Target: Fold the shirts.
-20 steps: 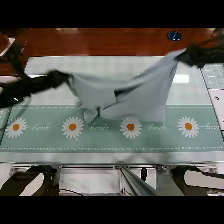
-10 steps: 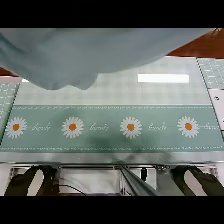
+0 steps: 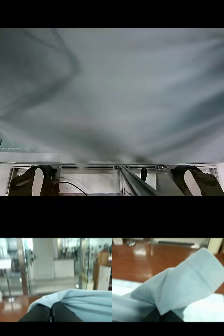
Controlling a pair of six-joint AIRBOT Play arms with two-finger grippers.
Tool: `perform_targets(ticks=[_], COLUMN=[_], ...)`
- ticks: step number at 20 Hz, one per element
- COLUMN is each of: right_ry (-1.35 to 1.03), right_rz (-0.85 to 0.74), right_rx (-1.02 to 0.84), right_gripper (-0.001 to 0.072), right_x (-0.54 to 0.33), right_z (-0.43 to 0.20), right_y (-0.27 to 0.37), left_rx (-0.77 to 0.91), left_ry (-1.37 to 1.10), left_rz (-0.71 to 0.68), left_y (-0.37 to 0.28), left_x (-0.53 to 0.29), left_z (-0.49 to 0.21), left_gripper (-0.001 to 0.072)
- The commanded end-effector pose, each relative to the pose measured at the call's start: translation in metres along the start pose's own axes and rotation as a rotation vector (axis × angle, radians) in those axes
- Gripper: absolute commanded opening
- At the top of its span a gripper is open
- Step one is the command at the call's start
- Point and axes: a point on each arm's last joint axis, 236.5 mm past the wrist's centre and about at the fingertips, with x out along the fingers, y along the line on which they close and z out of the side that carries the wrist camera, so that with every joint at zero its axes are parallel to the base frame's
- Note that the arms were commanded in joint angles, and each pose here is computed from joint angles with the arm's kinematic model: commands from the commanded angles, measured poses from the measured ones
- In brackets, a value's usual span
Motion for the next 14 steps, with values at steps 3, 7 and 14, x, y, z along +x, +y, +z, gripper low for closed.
perform_targets(ticks=[3, 7, 14], right_ry=[0.295, 0.378, 0.533], right_rz=[0.098, 0.220, 0.251], right_rx=[0.175, 0.372, 0.528], right_gripper=[0.0024, 0.0024, 0.0024], right_x=[0.085, 0.186, 0.371], right_z=[-0.103, -0.179, -0.253], right_y=[-0.011, -0.017, -0.030], left_rx=[-0.294, -0.543, -0.615], left_ry=[0.421, 0.650, 0.749], left_rz=[-0.058, -0.132, -0.031], left_y=[0.025, 0.014, 0.012], left_x=[0.064, 0.109, 0.194], left_z=[-0.190, -0.329, -0.436], left_gripper=[0.0019, 0.0019, 0.0019])
